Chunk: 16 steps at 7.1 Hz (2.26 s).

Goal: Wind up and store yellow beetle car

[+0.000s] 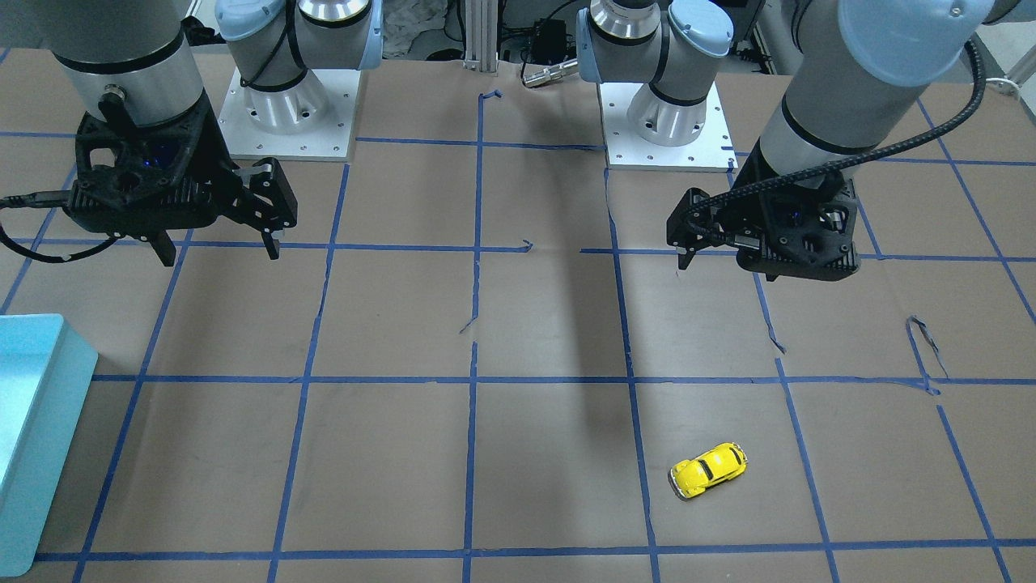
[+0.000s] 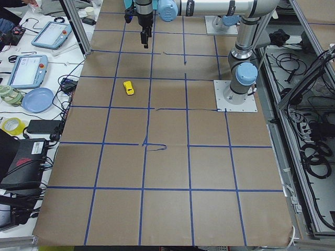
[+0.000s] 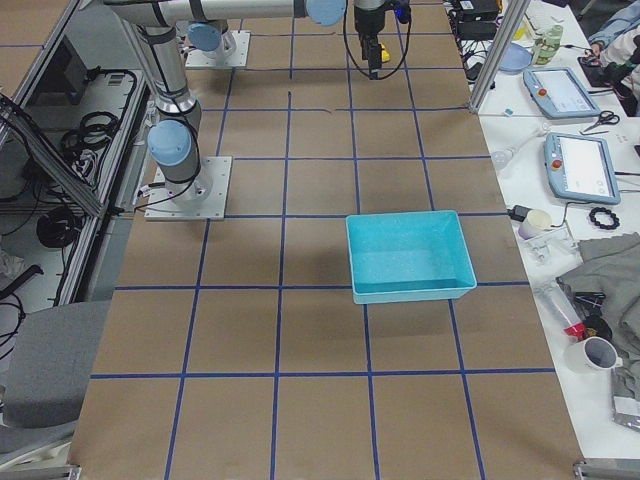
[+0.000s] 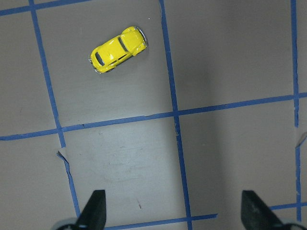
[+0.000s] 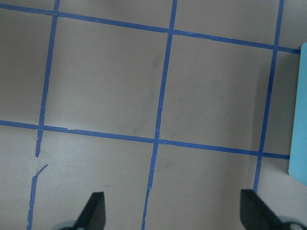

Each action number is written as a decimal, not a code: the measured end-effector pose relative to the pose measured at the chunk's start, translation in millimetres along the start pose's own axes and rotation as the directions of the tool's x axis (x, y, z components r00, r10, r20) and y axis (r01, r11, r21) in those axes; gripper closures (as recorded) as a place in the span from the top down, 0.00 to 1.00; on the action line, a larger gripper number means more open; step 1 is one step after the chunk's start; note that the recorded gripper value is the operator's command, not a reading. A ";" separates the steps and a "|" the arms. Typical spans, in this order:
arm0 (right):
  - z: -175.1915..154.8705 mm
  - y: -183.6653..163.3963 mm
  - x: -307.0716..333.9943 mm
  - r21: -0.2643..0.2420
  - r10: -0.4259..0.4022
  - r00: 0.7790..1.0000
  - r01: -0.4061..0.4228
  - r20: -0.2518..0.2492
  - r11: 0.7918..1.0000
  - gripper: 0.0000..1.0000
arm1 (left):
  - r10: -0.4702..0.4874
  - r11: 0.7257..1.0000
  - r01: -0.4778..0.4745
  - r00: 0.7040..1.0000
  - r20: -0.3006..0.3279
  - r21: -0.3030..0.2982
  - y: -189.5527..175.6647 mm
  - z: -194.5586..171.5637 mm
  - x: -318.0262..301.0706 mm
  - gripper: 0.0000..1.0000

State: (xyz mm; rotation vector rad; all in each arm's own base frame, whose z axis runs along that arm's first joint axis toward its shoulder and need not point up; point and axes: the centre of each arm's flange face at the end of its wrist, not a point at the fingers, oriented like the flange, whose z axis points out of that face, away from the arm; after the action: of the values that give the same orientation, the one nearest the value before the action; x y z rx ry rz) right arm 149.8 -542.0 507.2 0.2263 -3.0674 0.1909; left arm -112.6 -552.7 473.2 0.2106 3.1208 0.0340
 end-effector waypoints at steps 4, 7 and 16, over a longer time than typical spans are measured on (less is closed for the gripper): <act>3.2 0.8 -0.3 -0.006 -0.001 1.000 0.001 0.001 1.000 1.00 | -0.111 0.994 0.111 0.994 -0.003 0.011 -4.1 1.9 -2.3 1.00; 4.2 1.3 -0.3 -0.007 0.000 1.000 0.000 0.001 1.000 1.00 | -0.441 0.895 0.442 0.897 -0.022 0.062 -17.1 5.3 -15.9 1.00; 5.5 0.0 -2.9 -0.002 0.000 1.000 0.000 0.017 1.000 1.00 | -0.969 -0.191 0.981 -0.190 -0.159 -0.008 -80.5 160.8 -62.3 1.00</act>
State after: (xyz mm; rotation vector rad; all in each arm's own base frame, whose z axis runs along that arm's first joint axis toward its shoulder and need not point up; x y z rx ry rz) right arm 152.3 -542.3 501.6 0.2293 -3.0841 0.1873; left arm -59.2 -637.6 311.4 -2.3462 2.2154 -0.1737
